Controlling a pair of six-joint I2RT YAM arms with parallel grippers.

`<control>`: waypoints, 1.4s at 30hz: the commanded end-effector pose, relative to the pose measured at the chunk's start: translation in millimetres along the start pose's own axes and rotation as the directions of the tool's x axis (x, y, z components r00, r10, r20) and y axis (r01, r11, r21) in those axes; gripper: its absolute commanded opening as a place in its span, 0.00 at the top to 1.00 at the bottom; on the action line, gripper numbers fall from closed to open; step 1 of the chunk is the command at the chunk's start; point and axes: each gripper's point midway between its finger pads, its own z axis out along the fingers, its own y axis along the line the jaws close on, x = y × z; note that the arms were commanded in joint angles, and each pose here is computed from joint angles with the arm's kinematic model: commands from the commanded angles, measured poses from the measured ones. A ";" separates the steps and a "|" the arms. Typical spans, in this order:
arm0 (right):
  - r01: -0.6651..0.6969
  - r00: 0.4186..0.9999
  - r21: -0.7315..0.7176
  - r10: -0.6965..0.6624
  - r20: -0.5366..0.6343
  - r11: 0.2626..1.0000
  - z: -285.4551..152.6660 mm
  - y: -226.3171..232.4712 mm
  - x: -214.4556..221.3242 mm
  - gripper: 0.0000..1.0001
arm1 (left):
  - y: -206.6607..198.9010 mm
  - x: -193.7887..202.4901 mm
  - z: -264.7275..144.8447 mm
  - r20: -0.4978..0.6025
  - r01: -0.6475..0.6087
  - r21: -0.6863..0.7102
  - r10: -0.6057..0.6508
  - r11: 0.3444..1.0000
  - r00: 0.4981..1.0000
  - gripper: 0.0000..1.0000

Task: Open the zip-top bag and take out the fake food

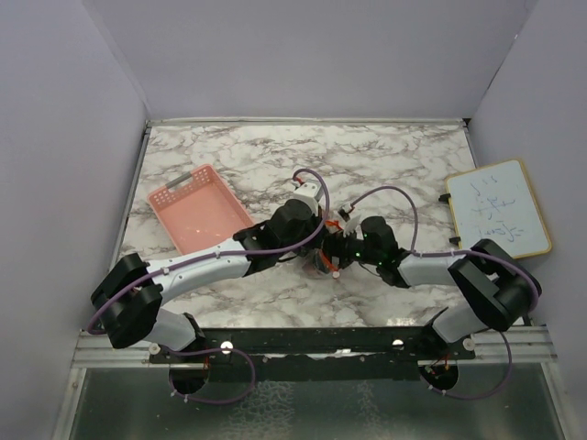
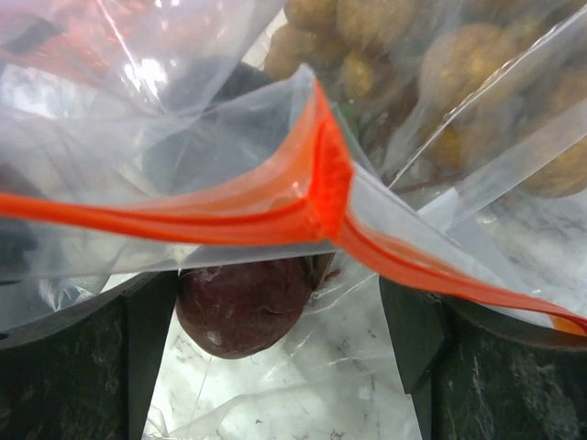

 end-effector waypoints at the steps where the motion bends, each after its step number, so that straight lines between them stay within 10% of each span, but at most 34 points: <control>1: -0.002 0.983 -0.028 -0.003 -0.184 1.000 0.7 3.7 51.6 0.11 | -14.2 -56.4 -5.5 0.188 0.044 0.042 -0.052 0.998 0.981 1.00; 11: 0.012 0.985 0.071 0.001 -0.174 0.997 -12.7 -5.1 48.4 0.27 | -11.3 -62.9 -11.3 0.213 0.049 0.025 -0.053 0.998 0.976 1.00; 16: -0.010 0.984 -0.019 0.007 -0.180 1.000 -11.3 10.4 49.9 0.13 | -9.6 -56.9 -12.5 0.209 0.063 0.034 -0.069 0.997 0.976 1.00; 27: -0.047 0.983 -0.030 0.041 -0.180 0.998 -3.7 8.8 55.5 0.47 | -6.8 -63.9 -25.9 0.233 0.062 0.026 -0.067 0.998 0.970 1.00; 42: 0.052 0.999 0.094 -0.051 -0.009 0.994 -33.9 17.3 -13.1 0.55 | 16.1 -42.8 -32.8 0.202 0.049 -0.048 -0.038 0.998 0.979 1.00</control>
